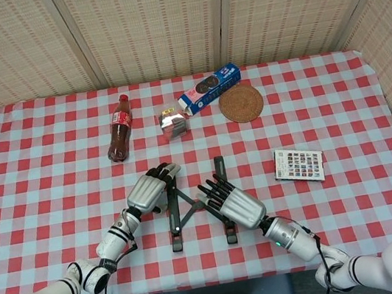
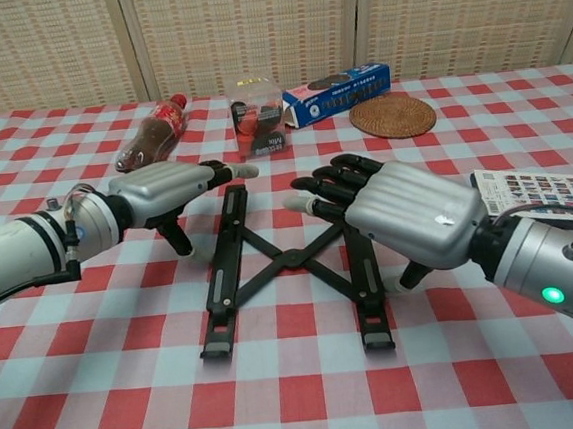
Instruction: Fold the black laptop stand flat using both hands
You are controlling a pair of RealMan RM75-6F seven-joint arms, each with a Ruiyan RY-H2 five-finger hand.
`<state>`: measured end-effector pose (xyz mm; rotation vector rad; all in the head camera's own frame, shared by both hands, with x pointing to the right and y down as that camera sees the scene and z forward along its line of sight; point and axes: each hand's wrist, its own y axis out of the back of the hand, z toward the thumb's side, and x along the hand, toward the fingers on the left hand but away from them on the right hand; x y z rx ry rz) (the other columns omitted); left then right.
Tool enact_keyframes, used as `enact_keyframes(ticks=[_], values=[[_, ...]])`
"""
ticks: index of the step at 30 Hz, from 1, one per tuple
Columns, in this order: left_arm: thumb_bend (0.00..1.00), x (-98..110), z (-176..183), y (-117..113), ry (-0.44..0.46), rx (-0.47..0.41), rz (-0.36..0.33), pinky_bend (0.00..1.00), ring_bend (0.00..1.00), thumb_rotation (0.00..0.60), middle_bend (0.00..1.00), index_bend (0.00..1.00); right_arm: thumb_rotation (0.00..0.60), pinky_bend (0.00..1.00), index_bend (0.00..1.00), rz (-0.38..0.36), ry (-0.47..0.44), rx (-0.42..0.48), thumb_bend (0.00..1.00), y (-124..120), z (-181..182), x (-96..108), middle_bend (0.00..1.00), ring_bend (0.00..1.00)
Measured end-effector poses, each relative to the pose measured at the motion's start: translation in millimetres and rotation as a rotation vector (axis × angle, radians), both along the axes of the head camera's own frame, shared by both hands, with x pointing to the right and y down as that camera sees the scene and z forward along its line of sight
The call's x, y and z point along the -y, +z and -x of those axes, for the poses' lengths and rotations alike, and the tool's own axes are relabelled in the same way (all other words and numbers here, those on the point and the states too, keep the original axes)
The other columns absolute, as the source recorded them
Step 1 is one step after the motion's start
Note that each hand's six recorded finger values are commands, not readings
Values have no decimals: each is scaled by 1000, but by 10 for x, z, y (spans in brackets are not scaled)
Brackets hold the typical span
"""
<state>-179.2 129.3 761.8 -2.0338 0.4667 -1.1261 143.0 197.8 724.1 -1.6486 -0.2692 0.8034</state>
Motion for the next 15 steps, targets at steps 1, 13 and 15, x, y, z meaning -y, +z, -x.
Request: enact_keyframes(ticks=[1, 13, 15], values=[[196, -1, -1, -2, -1, -2, 1, 176, 0, 600, 0, 0, 600, 0, 0, 0, 1, 4, 0, 1, 8, -2, 0, 0], [196, -20, -5, -31, -12, -22, 23, 176, 0, 600, 0, 0, 600, 0, 0, -17, 16, 42, 0, -2, 97, 3, 0, 0], [196, -28, -11, -39, -14, -27, 28, 176, 0, 600, 0, 0, 600, 0, 0, -20, 18, 48, 0, -6, 110, 6, 0, 0]])
